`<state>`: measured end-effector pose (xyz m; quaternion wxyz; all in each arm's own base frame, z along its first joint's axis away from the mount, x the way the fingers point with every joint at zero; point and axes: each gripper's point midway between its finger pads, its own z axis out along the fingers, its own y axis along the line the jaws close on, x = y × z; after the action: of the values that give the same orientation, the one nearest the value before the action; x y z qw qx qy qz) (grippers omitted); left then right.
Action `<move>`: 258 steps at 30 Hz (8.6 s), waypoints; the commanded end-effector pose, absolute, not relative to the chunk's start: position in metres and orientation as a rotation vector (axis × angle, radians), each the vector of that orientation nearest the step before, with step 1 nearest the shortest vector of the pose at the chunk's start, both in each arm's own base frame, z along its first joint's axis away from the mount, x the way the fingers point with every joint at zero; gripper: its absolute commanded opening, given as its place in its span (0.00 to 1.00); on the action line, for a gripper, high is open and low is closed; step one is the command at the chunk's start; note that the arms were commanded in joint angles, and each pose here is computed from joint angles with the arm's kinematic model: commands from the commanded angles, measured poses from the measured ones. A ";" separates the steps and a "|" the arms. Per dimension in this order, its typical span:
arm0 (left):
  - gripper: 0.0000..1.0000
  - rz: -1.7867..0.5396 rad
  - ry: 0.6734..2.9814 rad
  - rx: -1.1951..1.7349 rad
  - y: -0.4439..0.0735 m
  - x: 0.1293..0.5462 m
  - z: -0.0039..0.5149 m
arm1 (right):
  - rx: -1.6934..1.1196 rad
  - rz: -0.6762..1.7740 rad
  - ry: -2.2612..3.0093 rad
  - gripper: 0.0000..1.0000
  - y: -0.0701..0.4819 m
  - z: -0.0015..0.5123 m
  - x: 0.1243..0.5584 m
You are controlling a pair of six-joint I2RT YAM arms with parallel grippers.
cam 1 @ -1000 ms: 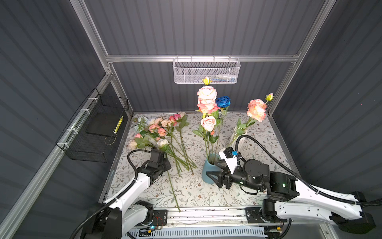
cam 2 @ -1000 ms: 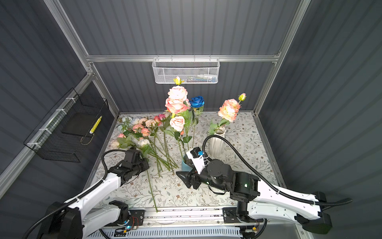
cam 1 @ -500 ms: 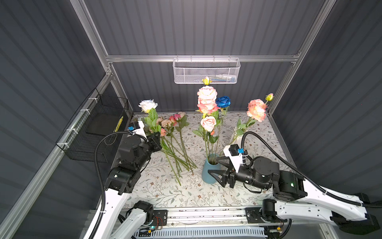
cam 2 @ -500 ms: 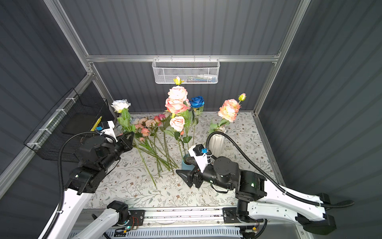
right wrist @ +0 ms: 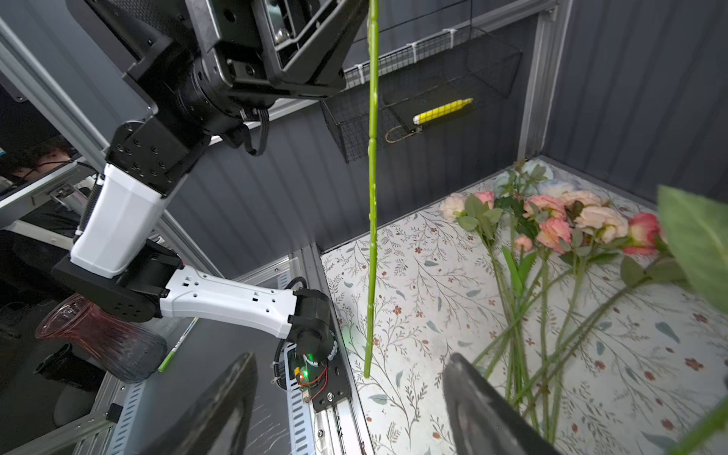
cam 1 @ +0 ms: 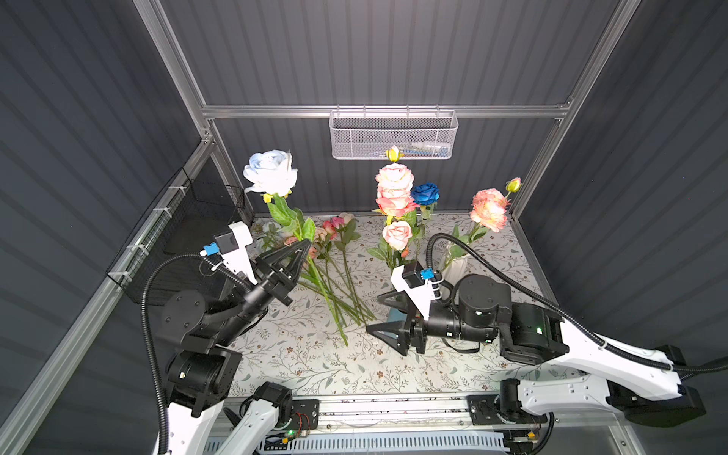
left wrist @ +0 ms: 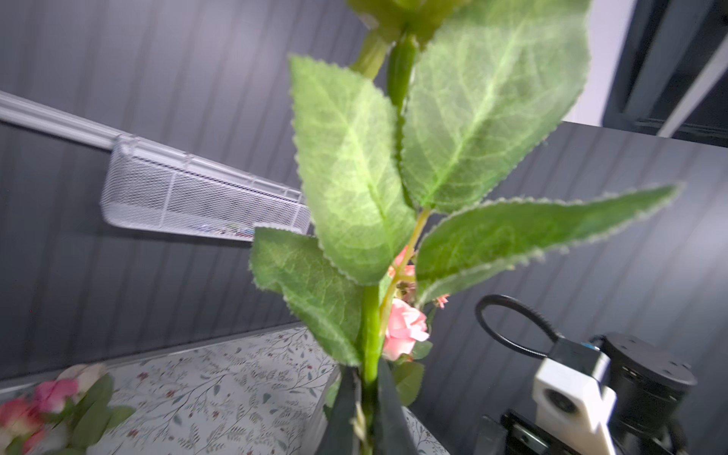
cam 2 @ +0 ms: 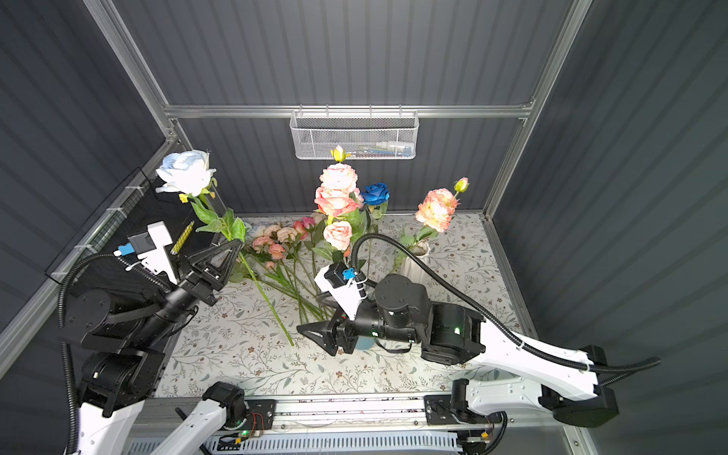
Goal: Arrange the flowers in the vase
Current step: 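Raise the white rose high with the left gripper while the right reaches toward it, then grasp the white rose stem with the right gripper below the left gripper, then lower the white rose into the teal vase with the right gripper while left releases, then open and withdraw the right gripper while the left reaches into the flower pile, then grasp a white rose stem in the pile with the left gripper, then lift the white rose stem high above the pile with the left gripper, then move the right gripper toward the held stem while the left holds it up, then grasp the white rose stem with the right gripper below the left gripper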
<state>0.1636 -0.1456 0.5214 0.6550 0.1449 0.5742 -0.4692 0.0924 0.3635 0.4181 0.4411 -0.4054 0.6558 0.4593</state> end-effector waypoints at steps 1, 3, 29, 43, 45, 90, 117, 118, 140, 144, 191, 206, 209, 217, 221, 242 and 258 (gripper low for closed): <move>0.00 -1.198 1.158 0.509 -0.160 0.124 0.546 | -1.063 1.139 1.583 0.76 0.381 0.430 0.091; 0.00 -1.250 1.142 0.542 -0.165 0.120 0.548 | -1.066 1.142 1.570 0.76 0.389 0.436 0.092; 1.00 -1.354 1.166 0.523 -0.172 0.129 0.533 | -0.940 1.124 1.455 0.00 0.382 0.460 0.105; 1.00 -0.994 1.536 0.198 -0.139 0.189 0.422 | -0.633 0.738 1.479 0.00 0.260 0.443 0.147; 1.00 -0.979 1.569 0.180 -0.138 0.194 0.409 | -0.593 0.678 1.461 0.00 0.250 0.439 0.153; 1.00 -0.897 1.946 -0.113 -0.136 0.257 0.272 | -0.367 0.772 1.759 0.71 0.233 0.293 0.177; 0.43 -0.253 2.423 -0.345 -0.110 0.409 0.081 | -0.308 0.795 1.781 0.71 0.203 0.281 0.166; 0.43 -0.242 2.425 -0.344 -0.111 0.415 0.078 | -0.306 0.791 1.779 0.71 0.201 0.280 0.166; 0.46 -0.299 2.365 -0.396 -0.132 0.478 0.063 | -0.297 0.766 1.783 0.71 0.194 0.275 0.166; 0.38 -0.297 2.385 -0.405 -0.135 0.485 0.051 | -0.292 0.761 1.787 0.71 0.191 0.274 0.166; 0.00 -0.607 1.456 -0.086 -0.119 0.347 0.428 | -0.270 0.794 1.739 0.73 0.184 0.297 0.163; 0.00 -1.064 1.354 0.334 -0.162 0.201 0.475 | -0.457 0.978 1.632 0.71 0.197 0.340 0.131; 0.00 -1.096 1.309 0.361 -0.159 0.181 0.486 | -0.587 1.069 1.604 0.70 0.212 0.359 0.112; 0.00 -1.151 1.195 0.409 -0.156 0.152 0.519 | -0.896 1.234 1.514 0.72 0.276 0.420 0.069; 0.00 -1.202 1.142 0.442 -0.159 0.141 0.533 | -1.018 1.280 1.494 0.74 0.318 0.448 0.052; 0.00 -1.576 0.946 0.693 -0.179 0.094 0.556 | -1.101 1.392 1.495 0.65 0.432 0.499 0.085; 0.28 -1.669 0.980 0.678 -0.185 0.107 0.548 | -1.117 1.411 1.459 0.00 0.438 0.504 0.090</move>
<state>0.1124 -0.1860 0.5480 0.5181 0.2769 0.4123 -0.6963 0.0940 0.4436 0.4922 0.3907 -0.4395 0.5937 0.5492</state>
